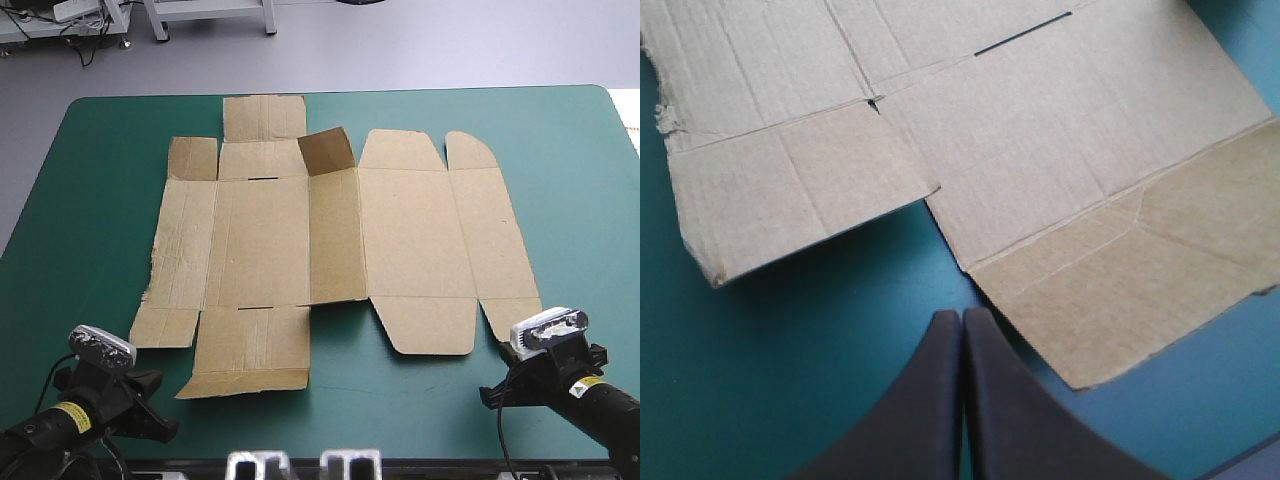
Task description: Fold the box
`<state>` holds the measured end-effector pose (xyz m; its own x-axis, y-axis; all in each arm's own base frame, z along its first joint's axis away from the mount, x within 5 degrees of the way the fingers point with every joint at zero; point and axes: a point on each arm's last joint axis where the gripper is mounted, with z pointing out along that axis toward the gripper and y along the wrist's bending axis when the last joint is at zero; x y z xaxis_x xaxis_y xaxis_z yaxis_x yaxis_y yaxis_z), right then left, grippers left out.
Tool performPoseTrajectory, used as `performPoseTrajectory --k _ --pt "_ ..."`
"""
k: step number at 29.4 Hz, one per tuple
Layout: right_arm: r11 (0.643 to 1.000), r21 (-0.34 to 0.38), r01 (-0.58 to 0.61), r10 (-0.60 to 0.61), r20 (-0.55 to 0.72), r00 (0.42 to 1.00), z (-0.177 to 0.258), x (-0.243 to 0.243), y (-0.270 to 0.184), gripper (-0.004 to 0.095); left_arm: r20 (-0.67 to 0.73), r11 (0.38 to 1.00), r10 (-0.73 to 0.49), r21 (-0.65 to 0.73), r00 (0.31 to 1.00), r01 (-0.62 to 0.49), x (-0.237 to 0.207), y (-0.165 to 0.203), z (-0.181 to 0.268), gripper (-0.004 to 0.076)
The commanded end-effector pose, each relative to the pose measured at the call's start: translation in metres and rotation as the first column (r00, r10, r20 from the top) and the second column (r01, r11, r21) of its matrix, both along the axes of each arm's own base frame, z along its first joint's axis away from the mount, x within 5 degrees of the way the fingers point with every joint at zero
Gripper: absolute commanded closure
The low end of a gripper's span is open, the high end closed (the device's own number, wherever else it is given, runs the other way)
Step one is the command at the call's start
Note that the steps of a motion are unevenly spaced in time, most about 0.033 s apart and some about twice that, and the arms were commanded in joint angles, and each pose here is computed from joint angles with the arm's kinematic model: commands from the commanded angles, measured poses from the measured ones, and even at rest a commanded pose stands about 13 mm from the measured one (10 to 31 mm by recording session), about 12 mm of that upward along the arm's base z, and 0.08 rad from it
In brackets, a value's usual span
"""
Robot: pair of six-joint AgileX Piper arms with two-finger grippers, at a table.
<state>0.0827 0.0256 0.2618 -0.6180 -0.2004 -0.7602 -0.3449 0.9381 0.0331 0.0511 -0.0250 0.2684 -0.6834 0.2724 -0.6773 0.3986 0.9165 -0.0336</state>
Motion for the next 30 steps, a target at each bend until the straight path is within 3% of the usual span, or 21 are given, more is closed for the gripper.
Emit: performPoseTrajectory --k 1,11,16,24,30 --pt "0.999 0.021 0.045 -0.046 0.054 0.997 0.011 0.005 -0.002 0.0930 0.045 0.997 0.064 -0.054 0.997 -0.061 0.005 0.000 0.010 0.0734" --pt "0.998 0.022 0.067 -0.068 0.046 0.997 0.012 0.004 -0.003 0.0930 0.063 0.998 0.067 -0.022 0.996 -0.066 0.006 0.002 0.010 0.0734" --pt "0.997 -0.038 0.061 -0.060 0.037 0.998 0.014 0.003 -0.006 0.0930 0.063 0.998 0.067 -0.022 0.996 -0.066 0.006 0.002 0.010 0.0734" --pt "0.997 -0.038 0.061 -0.060 0.037 0.998 0.014 0.003 -0.006 0.0931 0.083 0.998 0.065 -0.028 0.994 -0.063 0.007 0.002 0.012 0.0734" --pt "0.997 -0.038 0.061 -0.060 0.037 0.998 0.014 0.003 -0.006 0.0931 0.193 0.999 0.040 -0.038 0.980 -0.033 0.006 0.003 0.051 0.0734"
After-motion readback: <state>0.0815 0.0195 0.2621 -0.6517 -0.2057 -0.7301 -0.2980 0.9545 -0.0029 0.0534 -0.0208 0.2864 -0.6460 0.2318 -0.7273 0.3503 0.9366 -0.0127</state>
